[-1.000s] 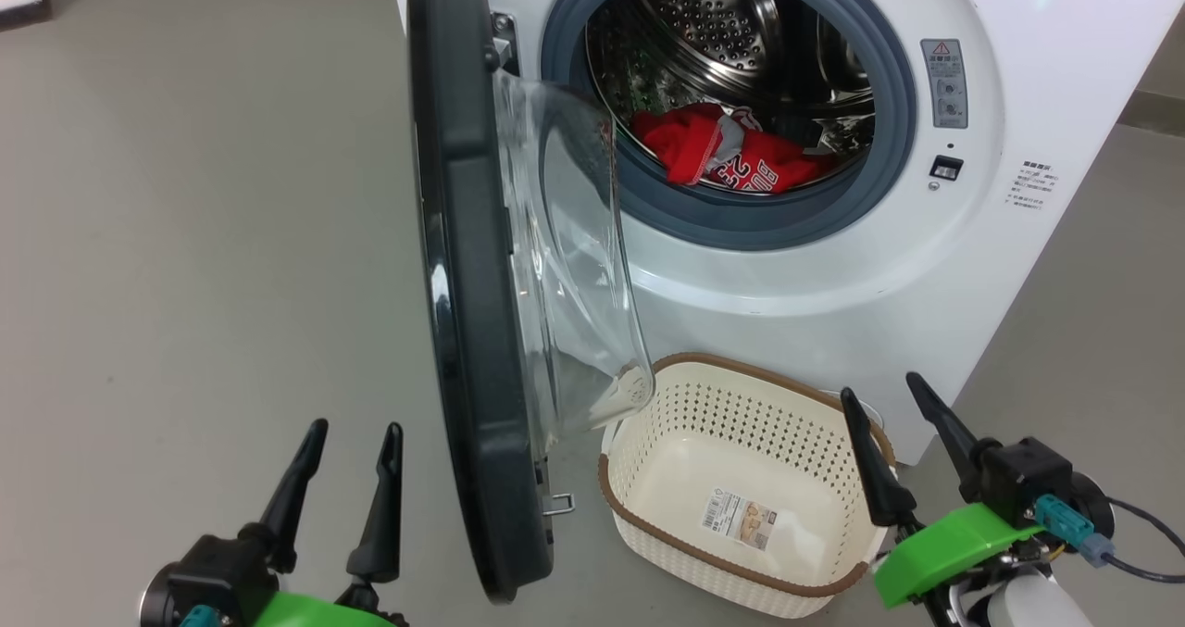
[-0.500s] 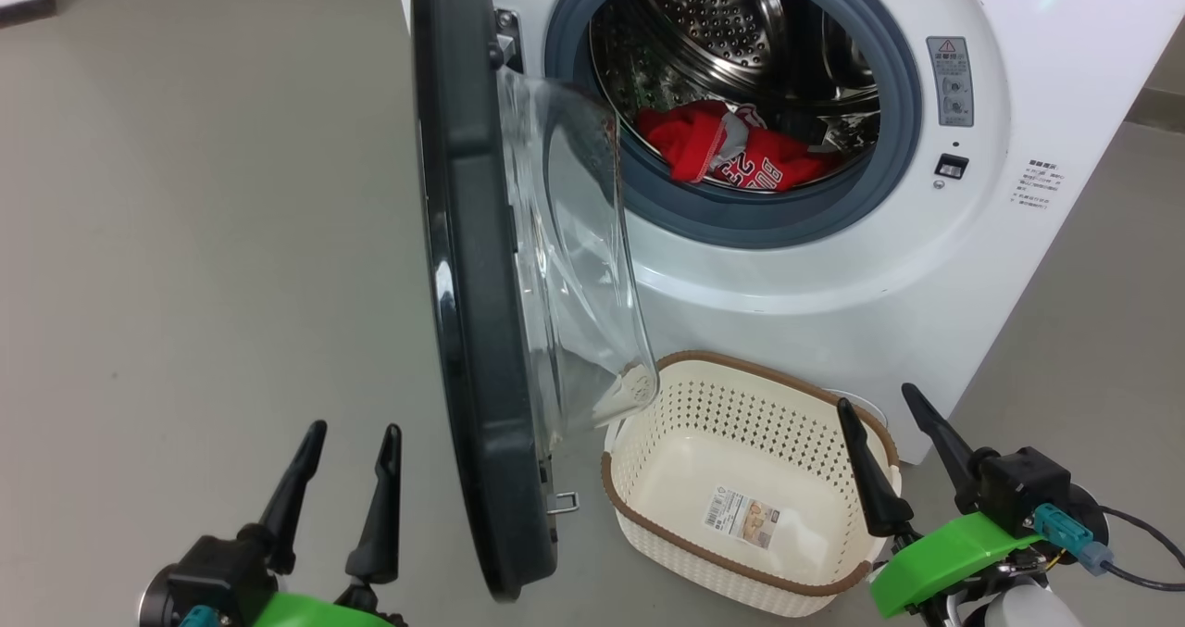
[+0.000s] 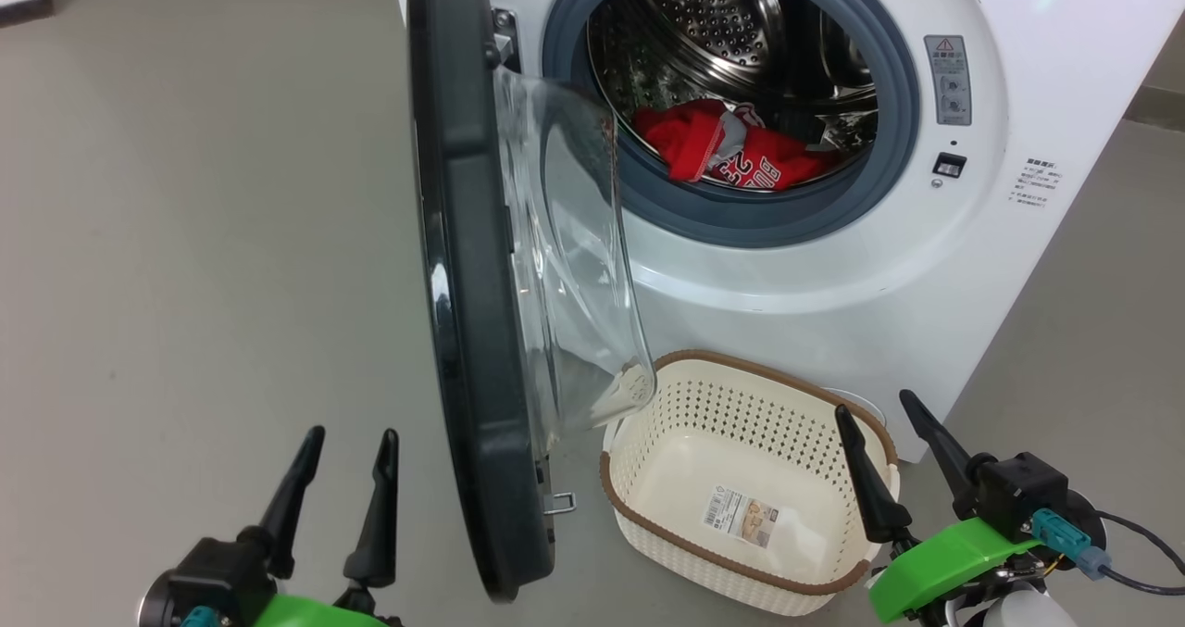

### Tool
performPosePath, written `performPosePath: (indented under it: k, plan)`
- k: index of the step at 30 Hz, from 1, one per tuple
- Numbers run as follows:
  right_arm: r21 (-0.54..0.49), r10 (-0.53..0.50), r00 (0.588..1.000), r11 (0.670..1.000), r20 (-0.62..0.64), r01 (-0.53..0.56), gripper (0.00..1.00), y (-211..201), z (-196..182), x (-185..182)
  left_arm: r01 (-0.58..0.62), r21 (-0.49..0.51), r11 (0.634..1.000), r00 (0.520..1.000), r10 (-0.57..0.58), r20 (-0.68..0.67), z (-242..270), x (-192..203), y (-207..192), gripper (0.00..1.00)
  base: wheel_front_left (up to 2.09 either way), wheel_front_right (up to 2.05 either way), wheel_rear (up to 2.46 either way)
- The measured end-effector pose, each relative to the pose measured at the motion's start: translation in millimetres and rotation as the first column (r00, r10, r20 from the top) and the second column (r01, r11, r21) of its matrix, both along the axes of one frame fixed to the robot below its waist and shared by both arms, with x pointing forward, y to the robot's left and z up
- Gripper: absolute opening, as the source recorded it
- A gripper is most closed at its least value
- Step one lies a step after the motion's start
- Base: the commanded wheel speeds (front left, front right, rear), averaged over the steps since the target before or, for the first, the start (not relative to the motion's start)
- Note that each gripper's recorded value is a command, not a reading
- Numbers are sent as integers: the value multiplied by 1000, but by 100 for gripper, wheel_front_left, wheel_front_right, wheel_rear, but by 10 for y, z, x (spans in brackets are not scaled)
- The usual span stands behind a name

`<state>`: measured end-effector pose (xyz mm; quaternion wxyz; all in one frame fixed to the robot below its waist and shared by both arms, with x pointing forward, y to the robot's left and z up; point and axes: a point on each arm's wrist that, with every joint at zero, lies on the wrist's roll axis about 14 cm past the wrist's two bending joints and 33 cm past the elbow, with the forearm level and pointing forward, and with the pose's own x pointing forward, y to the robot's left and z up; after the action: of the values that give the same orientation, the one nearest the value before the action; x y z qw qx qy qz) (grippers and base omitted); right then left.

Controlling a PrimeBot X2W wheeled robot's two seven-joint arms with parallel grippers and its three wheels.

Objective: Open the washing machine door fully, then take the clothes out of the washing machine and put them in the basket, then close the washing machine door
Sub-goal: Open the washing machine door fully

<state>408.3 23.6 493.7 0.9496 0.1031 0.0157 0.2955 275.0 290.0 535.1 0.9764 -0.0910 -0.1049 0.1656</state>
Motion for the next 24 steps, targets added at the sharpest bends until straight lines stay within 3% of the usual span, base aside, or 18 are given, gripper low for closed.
performPosePath:
  k: [1, 2, 9, 14, 18, 24]
  plan:
    - [0, 0, 1000, 1000, 0, 0, 100, -1, -2, -1, 0, -2, 1000, 1000, 0, -4, -13, 1, 0, 65, 0, 0, 0]
    - [0, 0, 1000, 1000, 0, 0, 100, -1, -1, -3, 0, -4, 1000, 1000, 0, -9, -32, 1, -1, 0, 0, 0, 0]
    - [-5, -4, 1000, 1000, -5, 4, 100, -18, -19, -8, -17, 0, 1000, 1000, 17, 1, 11, 5, 20, 0, 0, 0, 0]
    - [-6, -8, 1000, 1000, -4, 8, 100, -34, -16, -12, -40, 14, 999, 992, 37, 124, 425, 75, 74, 0, 0, 0, 0]
    - [-7, -14, 1000, 1000, -8, 14, 100, -57, -30, -10, -70, 54, 996, 961, 53, 273, 973, 110, 104, 0, 0, 0, 0]
    - [-10, -31, 999, 999, -18, 31, 100, -122, -64, -11, -11, 99, 995, 889, -36, 457, 1641, 137, -162, 0, 0, 0, 0]
